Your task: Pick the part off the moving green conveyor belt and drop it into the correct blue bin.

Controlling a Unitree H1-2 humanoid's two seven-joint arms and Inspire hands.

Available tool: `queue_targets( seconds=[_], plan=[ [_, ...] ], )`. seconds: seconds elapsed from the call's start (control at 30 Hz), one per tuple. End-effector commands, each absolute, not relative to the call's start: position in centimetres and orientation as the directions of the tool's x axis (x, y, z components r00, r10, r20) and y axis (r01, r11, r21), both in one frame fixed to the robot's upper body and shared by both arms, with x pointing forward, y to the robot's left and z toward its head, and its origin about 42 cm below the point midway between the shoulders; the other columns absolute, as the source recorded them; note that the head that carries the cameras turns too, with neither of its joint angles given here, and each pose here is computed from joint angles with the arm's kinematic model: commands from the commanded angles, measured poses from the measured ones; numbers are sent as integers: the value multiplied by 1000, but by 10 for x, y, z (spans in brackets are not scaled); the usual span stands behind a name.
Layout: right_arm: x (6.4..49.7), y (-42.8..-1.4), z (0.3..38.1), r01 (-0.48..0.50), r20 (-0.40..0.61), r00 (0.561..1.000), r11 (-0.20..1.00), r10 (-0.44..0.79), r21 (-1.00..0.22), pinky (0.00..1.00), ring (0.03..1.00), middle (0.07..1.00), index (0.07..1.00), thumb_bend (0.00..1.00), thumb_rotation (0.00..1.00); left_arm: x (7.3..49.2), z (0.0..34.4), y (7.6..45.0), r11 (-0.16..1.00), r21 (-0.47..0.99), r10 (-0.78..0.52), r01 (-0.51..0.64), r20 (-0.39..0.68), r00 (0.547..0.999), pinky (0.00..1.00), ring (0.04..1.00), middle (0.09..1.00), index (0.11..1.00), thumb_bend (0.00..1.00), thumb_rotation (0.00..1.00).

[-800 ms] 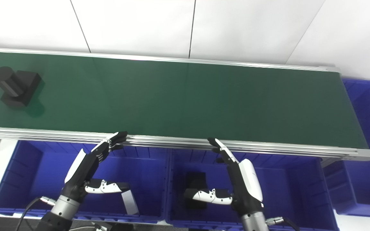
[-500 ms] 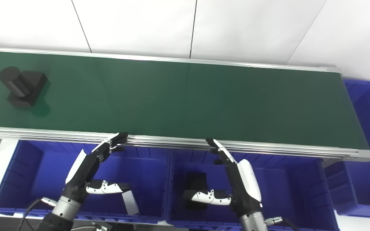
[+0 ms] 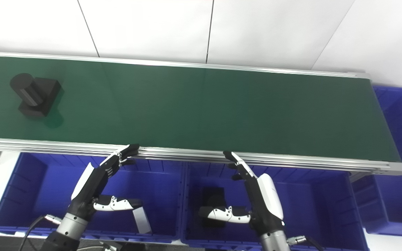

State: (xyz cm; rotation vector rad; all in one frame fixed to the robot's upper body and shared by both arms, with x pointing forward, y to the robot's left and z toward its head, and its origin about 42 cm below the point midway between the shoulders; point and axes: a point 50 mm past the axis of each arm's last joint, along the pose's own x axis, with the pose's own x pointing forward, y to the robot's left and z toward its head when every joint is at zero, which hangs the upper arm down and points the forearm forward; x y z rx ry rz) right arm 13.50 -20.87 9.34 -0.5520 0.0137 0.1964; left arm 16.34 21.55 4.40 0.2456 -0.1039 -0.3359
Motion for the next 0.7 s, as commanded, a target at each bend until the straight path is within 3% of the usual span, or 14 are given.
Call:
queue_targets(
  seconds=[0.0, 0.37, 0.5, 0.67],
  plan=[
    [135, -206, 100, -161, -14, 984, 848, 178, -504, 690, 821, 881, 891, 967, 402, 167, 51, 217, 919, 264, -331, 294, 108, 938, 775, 858, 885, 853, 930, 358],
    [141, -206, 108, -98, 69, 986, 865, 151, -492, 714, 838, 888, 895, 952, 422, 169, 43, 218, 916, 277, -325, 292, 84, 942, 809, 871, 887, 848, 925, 353],
    [157, -201, 136, -31, 165, 977, 858, 134, -513, 722, 844, 882, 891, 977, 450, 171, 38, 218, 905, 308, -330, 293, 75, 941, 852, 883, 887, 849, 926, 368],
    [188, -198, 161, -22, 245, 952, 838, 184, -545, 732, 857, 896, 906, 956, 469, 174, 33, 217, 902, 315, -332, 296, 65, 941, 850, 881, 885, 842, 930, 359]
  ],
)
